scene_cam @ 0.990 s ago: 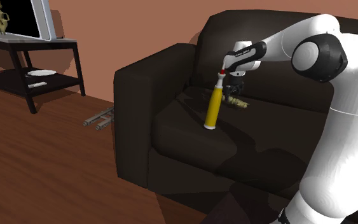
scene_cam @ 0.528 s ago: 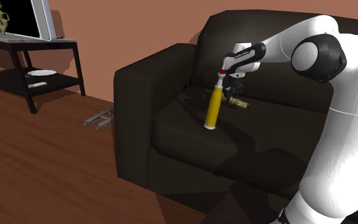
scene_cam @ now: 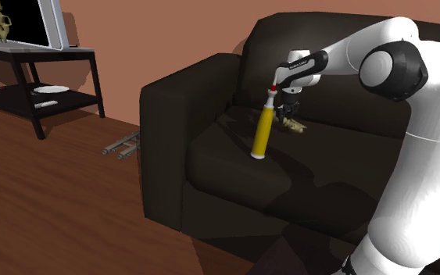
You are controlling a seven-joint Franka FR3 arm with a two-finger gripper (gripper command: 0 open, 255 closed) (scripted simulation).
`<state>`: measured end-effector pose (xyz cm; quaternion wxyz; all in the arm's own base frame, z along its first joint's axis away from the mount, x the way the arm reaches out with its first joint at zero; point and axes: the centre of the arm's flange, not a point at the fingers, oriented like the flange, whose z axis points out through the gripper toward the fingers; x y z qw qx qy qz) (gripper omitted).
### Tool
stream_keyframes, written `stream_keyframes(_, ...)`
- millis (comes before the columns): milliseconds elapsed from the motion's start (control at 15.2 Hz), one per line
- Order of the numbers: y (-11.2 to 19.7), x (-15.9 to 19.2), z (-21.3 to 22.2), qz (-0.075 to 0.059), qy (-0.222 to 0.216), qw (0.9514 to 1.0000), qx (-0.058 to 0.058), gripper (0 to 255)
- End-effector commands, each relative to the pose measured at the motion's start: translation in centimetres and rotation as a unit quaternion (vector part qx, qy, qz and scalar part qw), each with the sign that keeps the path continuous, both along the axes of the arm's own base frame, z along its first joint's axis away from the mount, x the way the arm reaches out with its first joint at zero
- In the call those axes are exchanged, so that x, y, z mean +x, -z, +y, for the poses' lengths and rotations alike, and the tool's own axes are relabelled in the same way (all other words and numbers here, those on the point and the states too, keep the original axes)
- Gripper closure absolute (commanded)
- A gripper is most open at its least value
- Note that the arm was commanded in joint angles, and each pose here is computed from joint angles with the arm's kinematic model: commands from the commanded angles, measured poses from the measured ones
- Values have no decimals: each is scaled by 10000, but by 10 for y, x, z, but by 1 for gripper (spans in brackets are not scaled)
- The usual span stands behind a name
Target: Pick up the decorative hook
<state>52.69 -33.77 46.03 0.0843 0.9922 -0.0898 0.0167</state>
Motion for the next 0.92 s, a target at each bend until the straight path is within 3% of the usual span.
stream_keyframes(0, -11, 1, 0, -1, 1, 10000, 0, 255)
stream_keyframes(858, -70, 1, 0, -1, 1, 10000, 0, 255)
